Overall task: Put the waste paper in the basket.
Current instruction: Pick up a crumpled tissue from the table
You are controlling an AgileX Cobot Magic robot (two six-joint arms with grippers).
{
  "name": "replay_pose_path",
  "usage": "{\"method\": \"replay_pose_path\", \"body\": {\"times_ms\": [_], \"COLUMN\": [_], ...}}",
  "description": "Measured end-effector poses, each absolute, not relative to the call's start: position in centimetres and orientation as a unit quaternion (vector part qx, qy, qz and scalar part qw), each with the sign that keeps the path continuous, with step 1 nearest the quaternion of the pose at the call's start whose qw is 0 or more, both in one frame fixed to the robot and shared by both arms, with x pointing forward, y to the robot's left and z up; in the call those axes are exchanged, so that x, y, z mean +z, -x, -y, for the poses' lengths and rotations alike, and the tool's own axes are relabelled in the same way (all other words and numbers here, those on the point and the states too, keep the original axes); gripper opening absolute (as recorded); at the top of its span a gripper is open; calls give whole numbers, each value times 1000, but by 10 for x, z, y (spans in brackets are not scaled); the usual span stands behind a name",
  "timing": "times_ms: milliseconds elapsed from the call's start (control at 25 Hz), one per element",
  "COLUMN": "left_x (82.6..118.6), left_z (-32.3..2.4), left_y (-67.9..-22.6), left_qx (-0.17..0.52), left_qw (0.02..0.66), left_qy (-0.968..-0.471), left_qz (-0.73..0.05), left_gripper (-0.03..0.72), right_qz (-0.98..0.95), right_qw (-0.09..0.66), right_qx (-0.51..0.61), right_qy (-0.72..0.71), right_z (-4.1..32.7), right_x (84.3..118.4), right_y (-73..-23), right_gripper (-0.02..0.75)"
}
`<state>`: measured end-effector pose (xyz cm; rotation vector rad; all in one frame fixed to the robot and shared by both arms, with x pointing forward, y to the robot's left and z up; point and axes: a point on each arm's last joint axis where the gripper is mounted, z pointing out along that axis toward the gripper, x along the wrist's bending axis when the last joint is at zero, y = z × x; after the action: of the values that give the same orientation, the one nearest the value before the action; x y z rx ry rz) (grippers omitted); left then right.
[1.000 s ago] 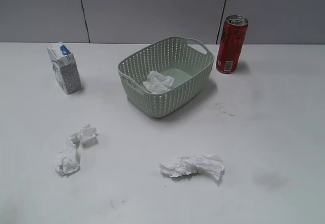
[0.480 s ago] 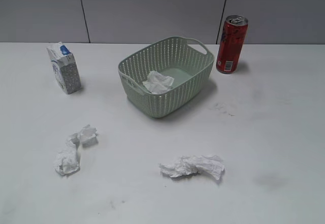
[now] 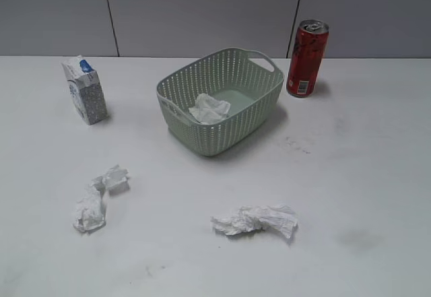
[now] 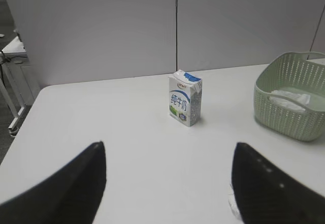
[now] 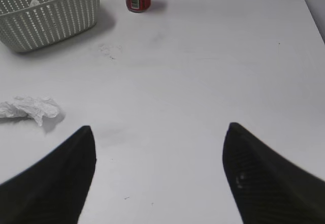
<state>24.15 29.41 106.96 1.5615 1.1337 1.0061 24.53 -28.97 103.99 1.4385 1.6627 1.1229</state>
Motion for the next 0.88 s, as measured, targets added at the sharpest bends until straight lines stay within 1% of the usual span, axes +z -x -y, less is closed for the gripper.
{"method": "replay_pose_path", "body": {"times_ms": [200, 320, 560, 760, 880], "left_x": [1071, 1076, 1081, 1079, 1075], "left_z": [-294, -291, -281, -258, -239], "left_y": [-244, -258, -319, -370, -400], "left_qx": [407, 380, 290, 206, 165], "left_qw": [462, 442, 357, 303, 276], "left_qy": [-637, -656, -718, -779, -805], "left_qz": [-464, -480, -523, -509, -498], "left_gripper": [584, 584, 584, 584, 584], "right_qz": [-636, -636, -636, -636, -636], "right_qw": [330, 330, 330, 330, 330], "right_qx": [429, 429, 429, 429, 429], "right_qy": [-550, -550, -550, -550, -550], "right_z": [290, 290, 290, 290, 290], "right_x": [1040, 1040, 1040, 1040, 1040], "right_y": [-245, -245, -245, -245, -245], "right_gripper": [587, 587, 587, 587, 587]}}
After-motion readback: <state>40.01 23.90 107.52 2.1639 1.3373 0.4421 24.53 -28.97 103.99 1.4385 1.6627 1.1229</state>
